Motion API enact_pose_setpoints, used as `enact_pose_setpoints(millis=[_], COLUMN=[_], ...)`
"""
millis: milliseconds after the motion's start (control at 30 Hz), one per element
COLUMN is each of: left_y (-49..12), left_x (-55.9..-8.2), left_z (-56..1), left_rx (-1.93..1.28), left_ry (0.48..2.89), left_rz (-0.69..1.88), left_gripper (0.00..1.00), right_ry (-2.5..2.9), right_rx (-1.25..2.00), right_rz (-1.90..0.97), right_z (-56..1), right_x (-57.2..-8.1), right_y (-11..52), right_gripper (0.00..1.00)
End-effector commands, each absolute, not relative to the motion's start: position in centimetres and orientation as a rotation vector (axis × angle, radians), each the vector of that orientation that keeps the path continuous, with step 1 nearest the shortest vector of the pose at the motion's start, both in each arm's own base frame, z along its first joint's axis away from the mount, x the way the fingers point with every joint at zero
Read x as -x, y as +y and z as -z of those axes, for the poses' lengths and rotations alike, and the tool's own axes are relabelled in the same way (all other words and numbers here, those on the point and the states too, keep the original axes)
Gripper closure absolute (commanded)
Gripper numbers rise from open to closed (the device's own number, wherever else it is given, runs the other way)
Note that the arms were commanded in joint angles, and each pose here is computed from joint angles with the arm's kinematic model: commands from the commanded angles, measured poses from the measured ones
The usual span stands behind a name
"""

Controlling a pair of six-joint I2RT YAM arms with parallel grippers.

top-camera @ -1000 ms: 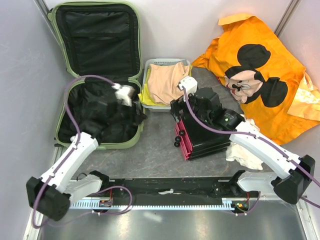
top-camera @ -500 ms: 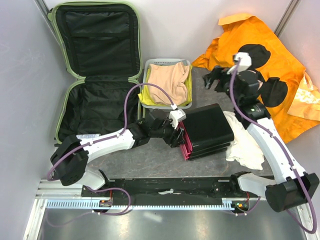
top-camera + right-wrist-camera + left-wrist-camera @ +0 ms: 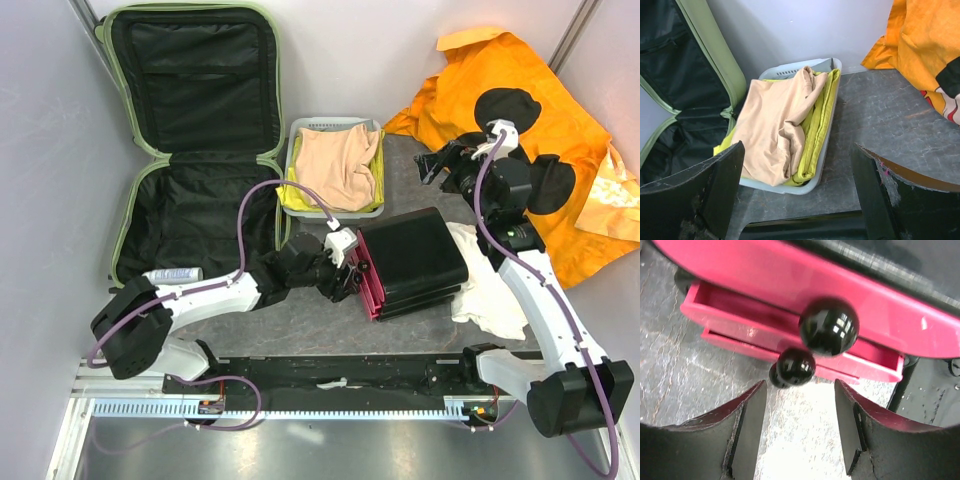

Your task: Open, take out, and arrange the luggage

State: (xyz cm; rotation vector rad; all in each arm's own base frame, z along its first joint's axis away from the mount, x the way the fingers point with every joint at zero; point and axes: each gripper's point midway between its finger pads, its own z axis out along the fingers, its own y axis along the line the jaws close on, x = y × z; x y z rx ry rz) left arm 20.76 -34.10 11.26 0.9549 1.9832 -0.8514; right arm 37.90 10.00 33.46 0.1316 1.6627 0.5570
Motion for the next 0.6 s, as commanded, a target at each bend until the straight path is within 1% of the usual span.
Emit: enact_pose_setpoints(millis=[0, 67, 133, 267, 367, 467, 500, 567], left_y=[-34.8, -35.5, -36.0, -36.7, -37.0, -37.0, -36.8, -36.5], left_x=[-21.7, -21.9, -22.3, -22.9, -23.1, -23.3, -23.4, -23.6], left_z=[-13.7, -13.3, -13.4, -12.6, -12.8, -13.1, -13.1, -13.0], left_rx=[-0.937, -0.967, -0.979, -1.009, -1.023, -1.020, -1.014, -1.002], left_ry=[1.851, 1.852, 1.842, 1.858, 1.851, 1.840, 1.840, 1.853], left_rz=[0.859, 0.866, 0.862, 0.842, 0.839, 0.827, 0.816, 0.798], left_gripper=[0.37, 0.38, 0.42, 0.43, 0.46, 0.56, 0.64, 0.72], right_ry=[1.557, 1.548, 1.548, 1.537, 1.524, 1.519, 1.519, 1.519], right_rx=[-0.114, -0.109, -0.104, -0.100, -0.097, -0.097, -0.101, -0.097], right_rz=[-0.636, -0.648, -0.658, -0.657, -0.658, -0.660, -0.659, -0.662], right_z=[-36.2, -36.3, -36.3, -36.6, -37.1, -37.0, -36.9, -36.9], right_x=[-37.2, -37.3, -37.3, -36.9, -36.7, -36.6, -36.7, -36.7], right_y=[10.6, 10.8, 11.0, 10.9, 10.8, 10.8, 10.8, 10.8], right_gripper=[0.07, 0.07, 0.07, 0.07, 0.07, 0.07, 0.07, 0.07])
